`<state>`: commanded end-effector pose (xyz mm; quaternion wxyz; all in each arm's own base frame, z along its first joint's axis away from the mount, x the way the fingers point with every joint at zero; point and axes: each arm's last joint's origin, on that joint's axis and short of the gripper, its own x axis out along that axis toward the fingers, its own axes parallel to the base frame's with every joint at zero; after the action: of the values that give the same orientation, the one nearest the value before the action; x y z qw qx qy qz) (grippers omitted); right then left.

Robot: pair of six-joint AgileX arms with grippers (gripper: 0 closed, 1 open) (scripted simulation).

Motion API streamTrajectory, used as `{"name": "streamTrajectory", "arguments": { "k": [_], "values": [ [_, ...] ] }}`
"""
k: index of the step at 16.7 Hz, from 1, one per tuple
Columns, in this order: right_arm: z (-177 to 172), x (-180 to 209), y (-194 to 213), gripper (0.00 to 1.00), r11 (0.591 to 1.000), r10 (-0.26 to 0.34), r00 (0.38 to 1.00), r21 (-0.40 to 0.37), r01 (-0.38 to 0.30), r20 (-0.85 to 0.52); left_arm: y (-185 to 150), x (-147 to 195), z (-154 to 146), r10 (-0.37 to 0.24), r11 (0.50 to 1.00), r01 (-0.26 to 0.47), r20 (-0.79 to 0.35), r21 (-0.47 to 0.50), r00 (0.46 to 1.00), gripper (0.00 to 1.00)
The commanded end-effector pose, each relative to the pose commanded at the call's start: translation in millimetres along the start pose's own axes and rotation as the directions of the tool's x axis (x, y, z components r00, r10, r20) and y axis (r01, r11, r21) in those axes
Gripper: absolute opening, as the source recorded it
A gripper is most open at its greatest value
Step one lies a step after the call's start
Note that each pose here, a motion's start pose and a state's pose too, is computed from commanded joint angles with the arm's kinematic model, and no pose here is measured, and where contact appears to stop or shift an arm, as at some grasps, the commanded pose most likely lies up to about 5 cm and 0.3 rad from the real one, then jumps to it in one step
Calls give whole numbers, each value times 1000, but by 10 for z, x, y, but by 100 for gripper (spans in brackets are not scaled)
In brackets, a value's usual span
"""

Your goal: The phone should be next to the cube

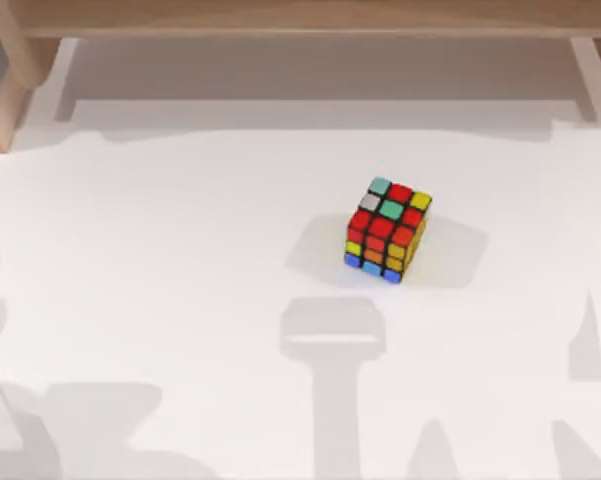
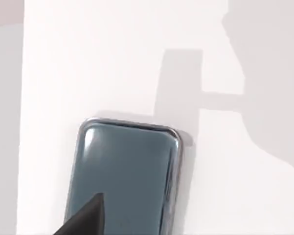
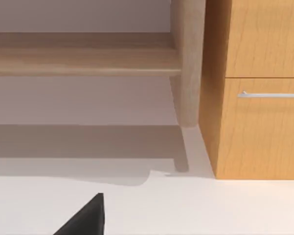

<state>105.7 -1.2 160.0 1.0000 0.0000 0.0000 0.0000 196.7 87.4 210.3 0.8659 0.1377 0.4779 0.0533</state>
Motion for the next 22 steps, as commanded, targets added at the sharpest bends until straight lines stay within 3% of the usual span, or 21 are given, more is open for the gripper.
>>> {"name": "streamTrajectory", "arguments": {
  "k": [5,10,18,22],
  "values": [
    [0,0,0,100,1000,0,1000,0,0,0,566,608,39,-162,983,180,-333,22,929,100],
    [0,0,0,100,1000,0,1000,0,0,0,964,1012,-69,-270,953,303,-462,-2,845,100],
    [0,0,0,100,1000,0,1000,0,0,0,1024,1105,-103,-289,945,327,-480,-6,828,100],
    [0,0,0,100,1000,0,1000,0,0,0,967,1327,-224,-285,947,321,-476,-5,832,100]
  ]
}}
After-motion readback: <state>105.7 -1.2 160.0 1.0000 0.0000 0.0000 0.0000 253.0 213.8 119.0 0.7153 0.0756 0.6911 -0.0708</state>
